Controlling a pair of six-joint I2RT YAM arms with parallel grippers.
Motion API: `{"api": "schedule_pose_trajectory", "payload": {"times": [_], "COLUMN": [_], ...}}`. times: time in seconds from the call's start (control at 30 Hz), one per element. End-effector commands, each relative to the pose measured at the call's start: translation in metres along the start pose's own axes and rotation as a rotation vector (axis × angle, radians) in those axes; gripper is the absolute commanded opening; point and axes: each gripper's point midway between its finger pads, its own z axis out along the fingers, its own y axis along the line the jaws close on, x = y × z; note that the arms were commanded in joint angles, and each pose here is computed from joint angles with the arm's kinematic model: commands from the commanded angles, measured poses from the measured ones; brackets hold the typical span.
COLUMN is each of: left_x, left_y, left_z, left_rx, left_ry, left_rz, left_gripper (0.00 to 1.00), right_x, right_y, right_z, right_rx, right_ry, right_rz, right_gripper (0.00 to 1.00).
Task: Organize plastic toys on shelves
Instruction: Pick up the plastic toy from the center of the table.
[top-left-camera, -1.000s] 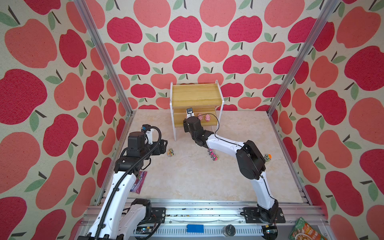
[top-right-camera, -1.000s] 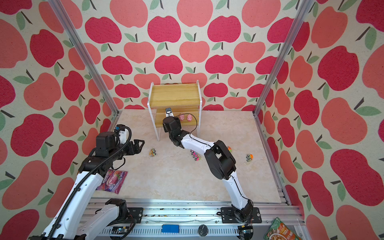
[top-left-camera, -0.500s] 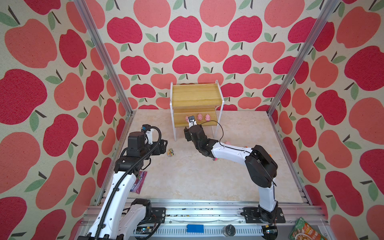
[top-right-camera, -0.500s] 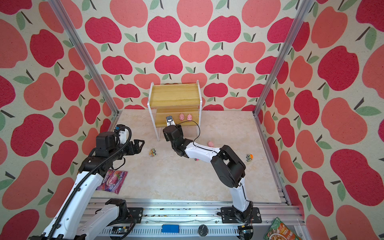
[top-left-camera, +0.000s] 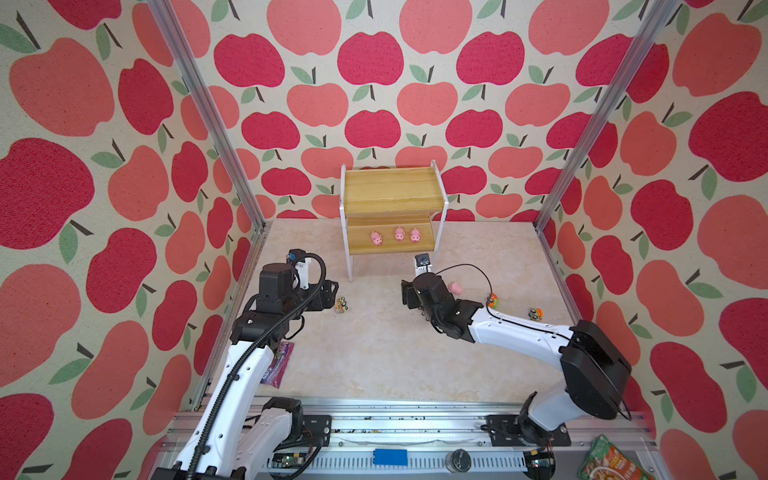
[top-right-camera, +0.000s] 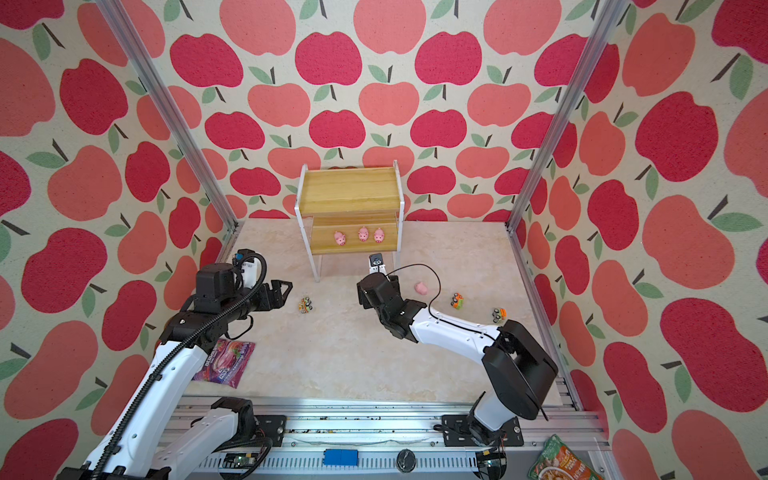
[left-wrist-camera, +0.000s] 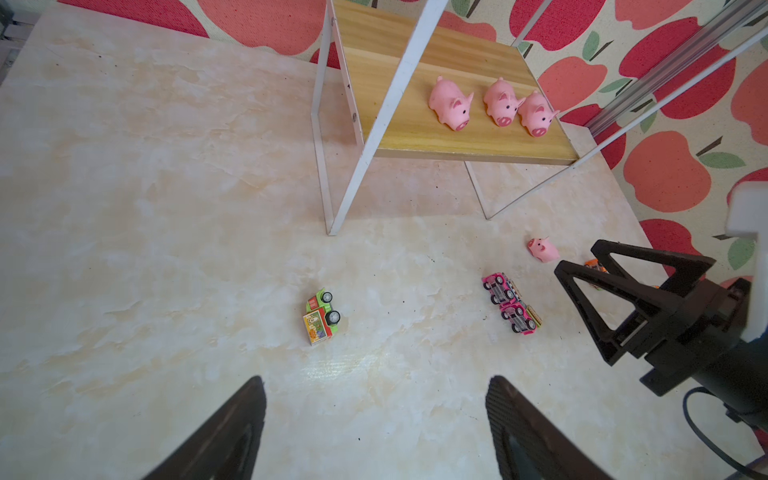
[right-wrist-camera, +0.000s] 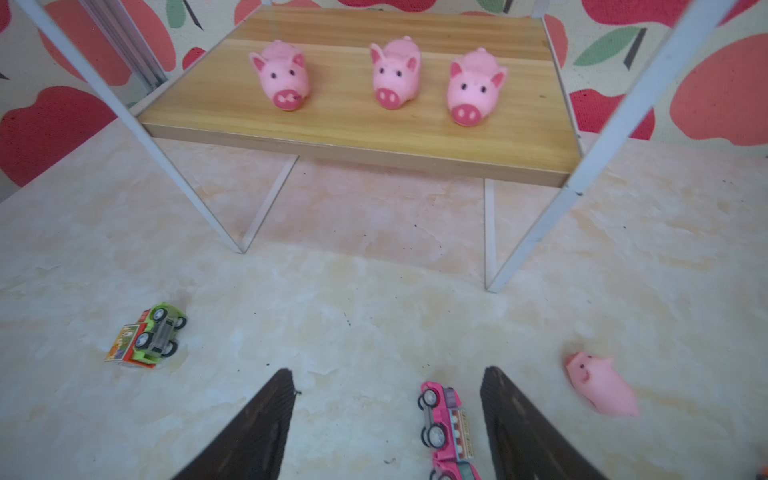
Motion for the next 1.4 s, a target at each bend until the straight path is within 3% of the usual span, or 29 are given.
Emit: {"api": "schedule_pose_trajectory", "payload": {"times": [0.0, 0.23, 0.43, 0.83, 1.03, 1.37], "left_x": [0.01, 0.015, 0.019, 0.023, 0.023, 0.022], "left_y": [-0.002, -0.012, -0.017, -0.017, -0.015, -0.014], "left_z": [0.004, 0.008, 0.01, 0.015, 0.016, 0.015], "left_rx": [-0.002, 0.026, 0.038, 0.033, 0.025, 0.022], "left_ry": [0.033, 0.057, 0.071, 0.091, 0.095, 0.091], "left_rz": [0.039, 0.061, 0.076, 0.084, 0.086, 0.083], "left_gripper": [0.86, 0.86, 0.86, 0.86, 0.86, 0.86], "right_x": [0.028, 0.042, 0.057, 0.073, 0.078, 0.089], "right_y": [-0.038, -0.104, -0.134, -0.148, -0.159, -0.16], "right_z": [-0.008, -0.003, 0.02, 0.072, 0.084, 0.098], "right_rx": [0.039, 0.148, 0.179, 0.237, 0.33, 0.364], "right_ry": [0.119, 0.205, 0.282, 0.402, 0.417, 0.466], "right_rz": [0.12, 0.22, 0.317, 0.54, 0.595, 0.64], "right_gripper": [0.75, 0.76, 0.76, 0.8, 0.79, 0.75]}}
